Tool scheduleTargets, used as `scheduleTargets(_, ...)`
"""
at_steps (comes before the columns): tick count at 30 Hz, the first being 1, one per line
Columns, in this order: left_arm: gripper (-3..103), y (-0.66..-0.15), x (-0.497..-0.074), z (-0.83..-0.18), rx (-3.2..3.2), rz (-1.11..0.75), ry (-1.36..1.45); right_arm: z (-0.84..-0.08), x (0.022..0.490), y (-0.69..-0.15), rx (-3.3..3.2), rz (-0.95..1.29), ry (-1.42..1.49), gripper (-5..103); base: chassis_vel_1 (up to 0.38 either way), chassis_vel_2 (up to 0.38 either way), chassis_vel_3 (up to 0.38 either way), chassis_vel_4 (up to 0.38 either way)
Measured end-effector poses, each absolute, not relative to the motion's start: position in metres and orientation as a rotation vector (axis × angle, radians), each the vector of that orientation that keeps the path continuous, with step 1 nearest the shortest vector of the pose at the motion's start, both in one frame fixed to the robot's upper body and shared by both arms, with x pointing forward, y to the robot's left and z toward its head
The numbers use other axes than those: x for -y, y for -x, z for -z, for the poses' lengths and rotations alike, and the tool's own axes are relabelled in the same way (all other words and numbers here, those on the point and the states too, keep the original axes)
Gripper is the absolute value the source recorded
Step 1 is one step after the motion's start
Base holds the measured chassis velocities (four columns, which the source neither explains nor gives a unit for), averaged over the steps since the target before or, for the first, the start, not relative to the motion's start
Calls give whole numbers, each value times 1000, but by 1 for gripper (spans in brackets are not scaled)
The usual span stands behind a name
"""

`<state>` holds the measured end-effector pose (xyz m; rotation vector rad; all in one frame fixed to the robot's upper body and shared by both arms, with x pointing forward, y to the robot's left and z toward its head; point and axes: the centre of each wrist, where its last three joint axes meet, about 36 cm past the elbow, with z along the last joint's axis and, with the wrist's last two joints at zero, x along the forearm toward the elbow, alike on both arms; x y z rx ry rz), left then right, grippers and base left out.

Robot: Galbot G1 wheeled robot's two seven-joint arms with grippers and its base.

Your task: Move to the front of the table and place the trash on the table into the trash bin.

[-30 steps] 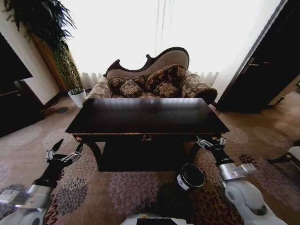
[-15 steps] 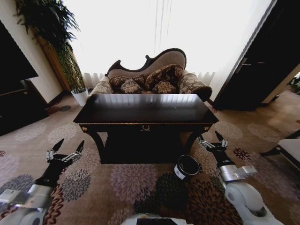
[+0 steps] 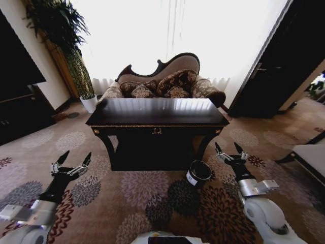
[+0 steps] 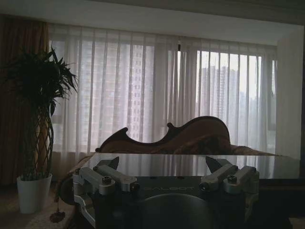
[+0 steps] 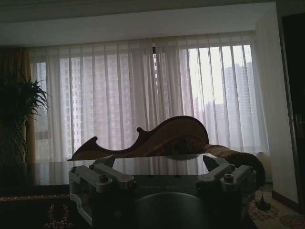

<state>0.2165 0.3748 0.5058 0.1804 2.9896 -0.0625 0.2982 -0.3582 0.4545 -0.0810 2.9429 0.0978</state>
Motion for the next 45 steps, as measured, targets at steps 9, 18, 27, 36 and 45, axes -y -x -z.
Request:
scheduleTargets(9, 100, -218, -373, -504, -2992, 65, -184, -452, 363, -298, -2946, -99, 53, 100, 202, -201, -211, 201)
scheduleTargets(18, 100, -218, -372, -503, -2994, 63, -183, -450, 364, -298, -2945, -100, 47, 100, 258, -277, -243, 264)
scheduleTargets(27, 100, -218, -372, -502, -2995, 62, -184, -448, 362, -298, -2940, -105, 47, 100, 247, -236, -221, 241)
scheduleTargets(36, 100, -218, -370, -501, -2997, 59, -186, -444, 362, -297, -2929, -111, 44, 100, 95, -93, -89, 97)
scheduleTargets(45, 100, -217, -369, -502, -2994, 60, -185, -443, 360, -295, -2926, -118, 48, 100, -23, 32, 17, -32)
